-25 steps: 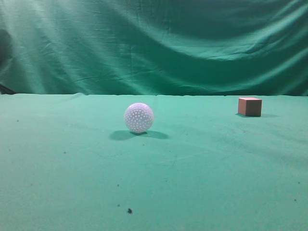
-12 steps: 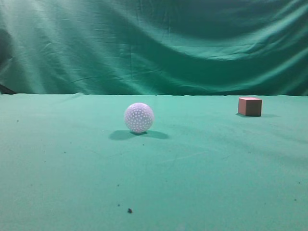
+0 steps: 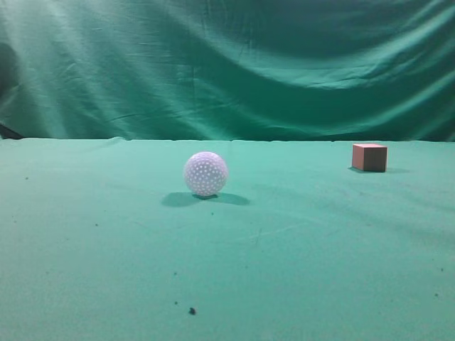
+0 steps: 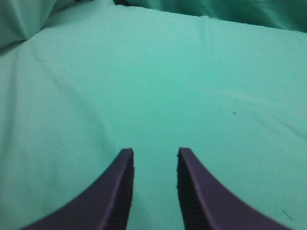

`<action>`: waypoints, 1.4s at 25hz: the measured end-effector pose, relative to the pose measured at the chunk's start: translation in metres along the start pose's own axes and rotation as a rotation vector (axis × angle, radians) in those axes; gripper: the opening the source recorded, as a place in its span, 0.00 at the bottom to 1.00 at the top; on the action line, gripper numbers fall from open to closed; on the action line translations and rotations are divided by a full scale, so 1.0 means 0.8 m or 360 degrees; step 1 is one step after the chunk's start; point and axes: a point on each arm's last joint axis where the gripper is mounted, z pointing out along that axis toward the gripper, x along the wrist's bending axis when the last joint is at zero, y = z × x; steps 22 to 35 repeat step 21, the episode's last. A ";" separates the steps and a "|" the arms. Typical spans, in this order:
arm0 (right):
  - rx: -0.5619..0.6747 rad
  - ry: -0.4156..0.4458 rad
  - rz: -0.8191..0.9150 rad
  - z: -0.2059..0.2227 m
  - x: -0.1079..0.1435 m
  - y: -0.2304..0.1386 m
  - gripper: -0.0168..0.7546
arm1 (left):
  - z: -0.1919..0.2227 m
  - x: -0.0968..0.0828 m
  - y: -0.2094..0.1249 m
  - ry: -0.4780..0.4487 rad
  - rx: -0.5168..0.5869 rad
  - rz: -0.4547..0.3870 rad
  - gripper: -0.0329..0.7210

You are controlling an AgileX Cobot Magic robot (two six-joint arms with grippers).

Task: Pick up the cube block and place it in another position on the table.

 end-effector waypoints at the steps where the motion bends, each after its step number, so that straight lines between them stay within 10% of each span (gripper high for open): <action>1: 0.0003 -0.0001 0.0000 0.000 0.000 0.000 0.02 | 0.000 0.000 0.000 0.0000 0.0000 0.0000 0.39; 35: 0.0020 -0.0004 -0.0002 0.000 0.000 -0.001 0.02 | 0.000 0.000 0.000 0.0000 0.0000 0.0000 0.39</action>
